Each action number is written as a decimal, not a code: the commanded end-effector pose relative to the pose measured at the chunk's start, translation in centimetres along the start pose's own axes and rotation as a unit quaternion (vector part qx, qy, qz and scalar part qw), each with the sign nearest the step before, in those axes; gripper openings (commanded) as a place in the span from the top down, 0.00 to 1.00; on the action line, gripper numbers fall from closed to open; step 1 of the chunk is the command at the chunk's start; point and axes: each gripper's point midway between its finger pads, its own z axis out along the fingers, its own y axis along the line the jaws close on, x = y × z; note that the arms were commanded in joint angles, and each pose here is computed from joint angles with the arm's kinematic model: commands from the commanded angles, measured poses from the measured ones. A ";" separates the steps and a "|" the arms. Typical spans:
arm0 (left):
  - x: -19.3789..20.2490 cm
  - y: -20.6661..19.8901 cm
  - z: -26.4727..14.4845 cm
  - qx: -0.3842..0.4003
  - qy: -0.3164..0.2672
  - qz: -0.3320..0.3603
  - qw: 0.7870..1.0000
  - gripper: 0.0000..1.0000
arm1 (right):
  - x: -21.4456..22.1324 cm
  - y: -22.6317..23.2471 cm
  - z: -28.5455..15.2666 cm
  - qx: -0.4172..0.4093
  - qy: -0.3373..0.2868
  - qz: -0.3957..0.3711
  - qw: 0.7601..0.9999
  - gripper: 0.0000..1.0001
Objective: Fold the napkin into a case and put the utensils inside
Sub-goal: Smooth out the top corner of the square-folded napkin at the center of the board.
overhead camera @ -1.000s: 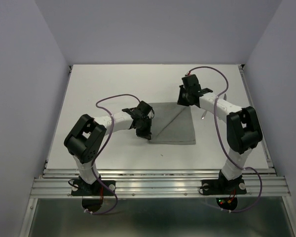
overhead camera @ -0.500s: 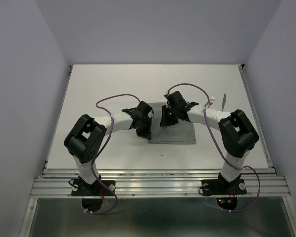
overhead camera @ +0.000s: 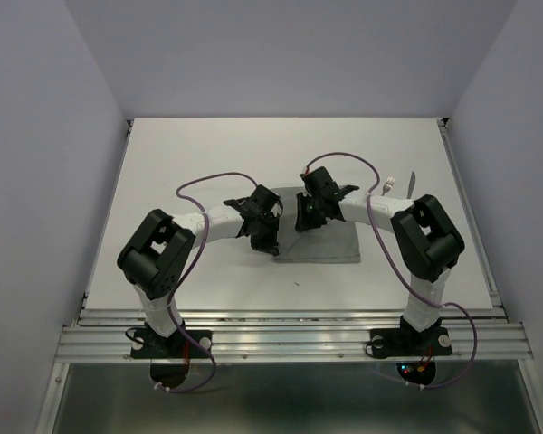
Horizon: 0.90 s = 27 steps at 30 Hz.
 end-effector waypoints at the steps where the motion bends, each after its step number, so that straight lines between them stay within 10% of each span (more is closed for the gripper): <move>1: 2.7 2.9 1.2 -0.046 0.037 0.007 0.998 1.00 | -2.2 -1.3 -0.3 0.041 -0.033 -0.012 0.999 0.80; 27: 3.2 2.9 1.6 -0.038 0.052 0.015 0.998 1.00 | -10.4 -8.2 -1.9 0.107 -0.115 0.043 0.987 0.81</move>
